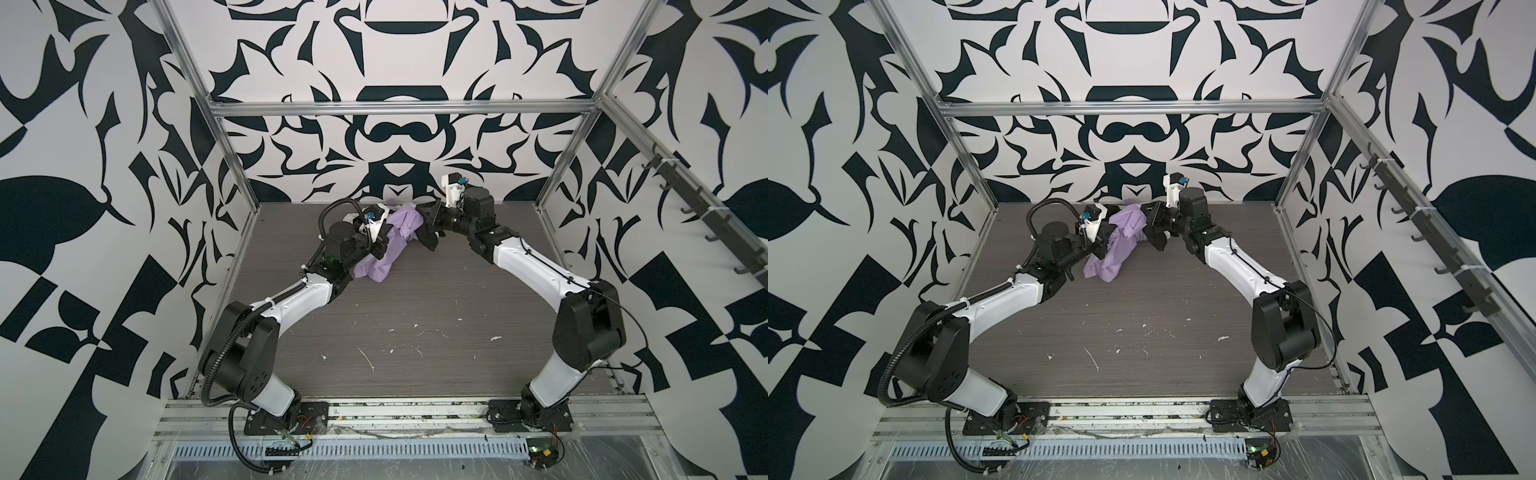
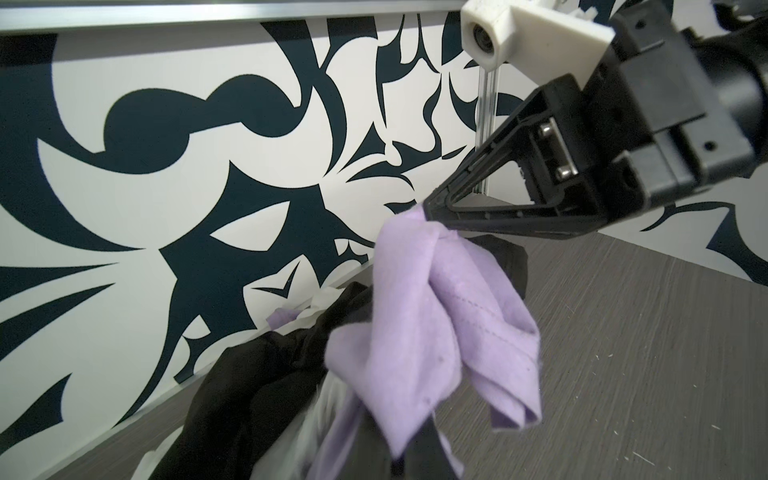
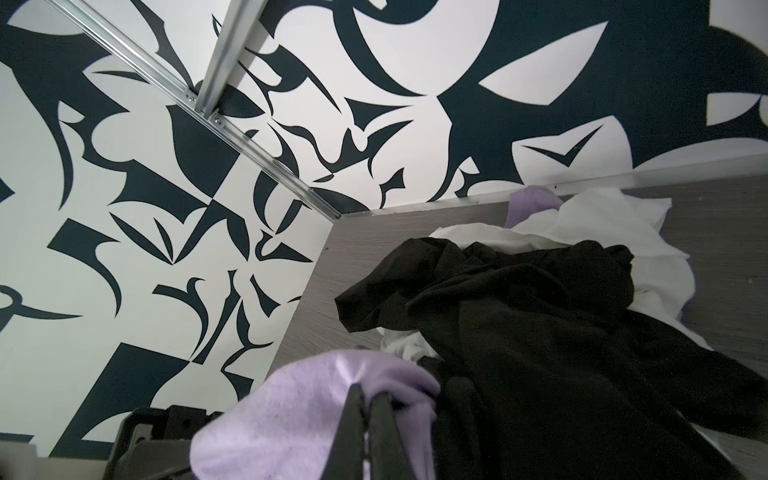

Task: Pick out a specific cloth from the pile
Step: 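Lift the lavender cloth upward out of the pile with both grippers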

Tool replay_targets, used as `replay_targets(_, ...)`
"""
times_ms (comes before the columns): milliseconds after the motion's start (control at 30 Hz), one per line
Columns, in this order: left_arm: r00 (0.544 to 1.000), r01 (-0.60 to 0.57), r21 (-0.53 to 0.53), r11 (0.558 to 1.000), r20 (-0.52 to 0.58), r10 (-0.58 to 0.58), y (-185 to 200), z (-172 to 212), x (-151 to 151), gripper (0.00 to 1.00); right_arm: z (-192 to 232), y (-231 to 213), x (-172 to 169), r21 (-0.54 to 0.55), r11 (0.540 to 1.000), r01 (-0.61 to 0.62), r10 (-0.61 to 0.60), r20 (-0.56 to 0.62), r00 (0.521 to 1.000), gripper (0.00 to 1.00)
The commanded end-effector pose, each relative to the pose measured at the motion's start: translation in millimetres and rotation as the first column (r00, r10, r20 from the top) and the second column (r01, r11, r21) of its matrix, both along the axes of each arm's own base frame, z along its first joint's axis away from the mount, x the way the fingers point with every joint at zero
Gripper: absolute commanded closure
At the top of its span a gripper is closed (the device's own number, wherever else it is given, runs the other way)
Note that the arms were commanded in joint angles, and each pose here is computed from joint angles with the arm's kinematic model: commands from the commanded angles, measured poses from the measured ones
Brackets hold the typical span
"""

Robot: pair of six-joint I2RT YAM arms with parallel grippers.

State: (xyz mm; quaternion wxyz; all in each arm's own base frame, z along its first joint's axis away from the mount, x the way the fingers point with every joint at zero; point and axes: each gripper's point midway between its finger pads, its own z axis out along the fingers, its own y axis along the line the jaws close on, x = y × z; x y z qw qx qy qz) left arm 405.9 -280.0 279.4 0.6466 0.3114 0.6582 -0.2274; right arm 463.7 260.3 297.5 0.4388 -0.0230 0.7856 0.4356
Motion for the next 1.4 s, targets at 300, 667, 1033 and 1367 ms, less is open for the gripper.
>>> replay_targets(300, 0.992, 0.019, -0.046, 0.999, 0.123, -0.013, -4.7, 59.4, -5.4, 1.0, 85.1, -17.9, -1.1, 0.039, 0.999, 0.031, -0.038, 0.205, 0.978, 1.0)
replay_targets(667, 0.989, 0.028, -0.034, 0.999, 0.144, -0.023, -12.0, 67.0, -2.2, 1.0, 109.1, -19.2, -13.6, -0.047, 0.998, 0.047, -0.029, 0.329, 0.944, 1.0)
replay_targets(1033, 0.984, 0.033, -0.038, 0.999, 0.177, -0.026, -18.2, 83.3, 0.6, 1.0, 110.1, -8.8, -18.3, -0.166, 0.986, 0.034, 0.067, 0.566, 0.821, 1.0)
replay_targets(1367, 0.978, 0.058, -0.037, 0.998, 0.202, -0.049, -26.5, 91.7, -3.3, 1.0, 115.6, -12.9, -29.5, -0.196, 0.977, 0.08, 0.085, 0.709, 0.7, 1.0)
